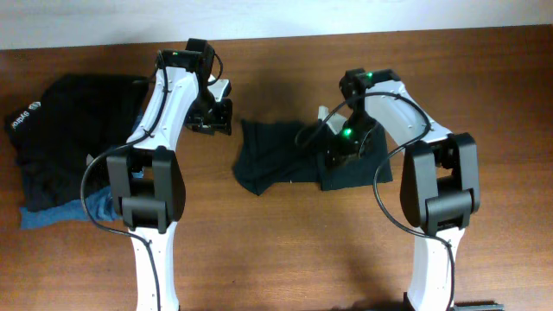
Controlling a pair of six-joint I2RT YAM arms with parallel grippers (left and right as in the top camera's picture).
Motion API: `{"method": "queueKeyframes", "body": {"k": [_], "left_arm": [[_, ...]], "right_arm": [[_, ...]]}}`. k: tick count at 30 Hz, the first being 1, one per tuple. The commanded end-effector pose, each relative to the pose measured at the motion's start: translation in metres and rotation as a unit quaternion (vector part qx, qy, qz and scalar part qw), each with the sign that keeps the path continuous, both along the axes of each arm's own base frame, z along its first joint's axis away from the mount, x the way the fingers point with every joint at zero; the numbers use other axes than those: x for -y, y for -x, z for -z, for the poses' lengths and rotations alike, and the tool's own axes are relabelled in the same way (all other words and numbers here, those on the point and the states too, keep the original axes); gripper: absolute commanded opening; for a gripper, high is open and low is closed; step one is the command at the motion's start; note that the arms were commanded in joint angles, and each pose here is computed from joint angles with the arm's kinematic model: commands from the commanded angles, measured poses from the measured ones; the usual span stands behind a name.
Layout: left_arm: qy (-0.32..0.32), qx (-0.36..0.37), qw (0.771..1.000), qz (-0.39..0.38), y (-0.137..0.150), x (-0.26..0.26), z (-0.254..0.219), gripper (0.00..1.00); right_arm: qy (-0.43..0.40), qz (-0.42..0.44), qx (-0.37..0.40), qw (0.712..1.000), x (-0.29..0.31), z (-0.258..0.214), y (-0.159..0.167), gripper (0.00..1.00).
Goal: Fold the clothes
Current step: 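Lower the folded right end onto the strip and release, raise right gripper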
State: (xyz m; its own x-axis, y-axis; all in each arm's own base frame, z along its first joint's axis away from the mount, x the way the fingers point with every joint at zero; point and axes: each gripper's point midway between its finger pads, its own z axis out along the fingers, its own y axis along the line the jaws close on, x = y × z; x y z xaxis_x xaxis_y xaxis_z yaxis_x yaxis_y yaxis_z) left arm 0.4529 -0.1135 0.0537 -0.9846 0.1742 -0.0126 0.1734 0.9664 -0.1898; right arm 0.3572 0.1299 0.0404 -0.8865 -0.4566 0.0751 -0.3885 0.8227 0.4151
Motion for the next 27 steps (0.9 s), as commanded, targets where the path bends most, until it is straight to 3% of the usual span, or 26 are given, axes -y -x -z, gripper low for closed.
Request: {"method": "queueKeyframes", "body": {"k": [1, 5, 8, 27], "left_arm": [[0.008, 0.016, 1.0, 0.008, 0.0, 0.002, -0.015, 0.42], [0.008, 0.016, 1.0, 0.008, -0.001, 0.002, -0.015, 0.42], [0.008, 0.016, 1.0, 0.008, 0.0, 0.002, -0.015, 0.42], [0.008, 0.015, 1.0, 0.008, 0.0, 0.002, -0.015, 0.42]], "right_arm": [[-0.016, 0.016, 0.058, 0.998, 0.001, -0.022, -0.034, 0.28], [-0.005, 0.063, 0.127, 0.99, 0.006, -0.032, -0.076, 0.28], [-0.011, 0.064, 0.154, 0.986, 0.003, -0.033, -0.089, 0.28], [-0.005, 0.072, 0.148, 0.986, 0.005, -0.021, -0.09, 0.3]]}}
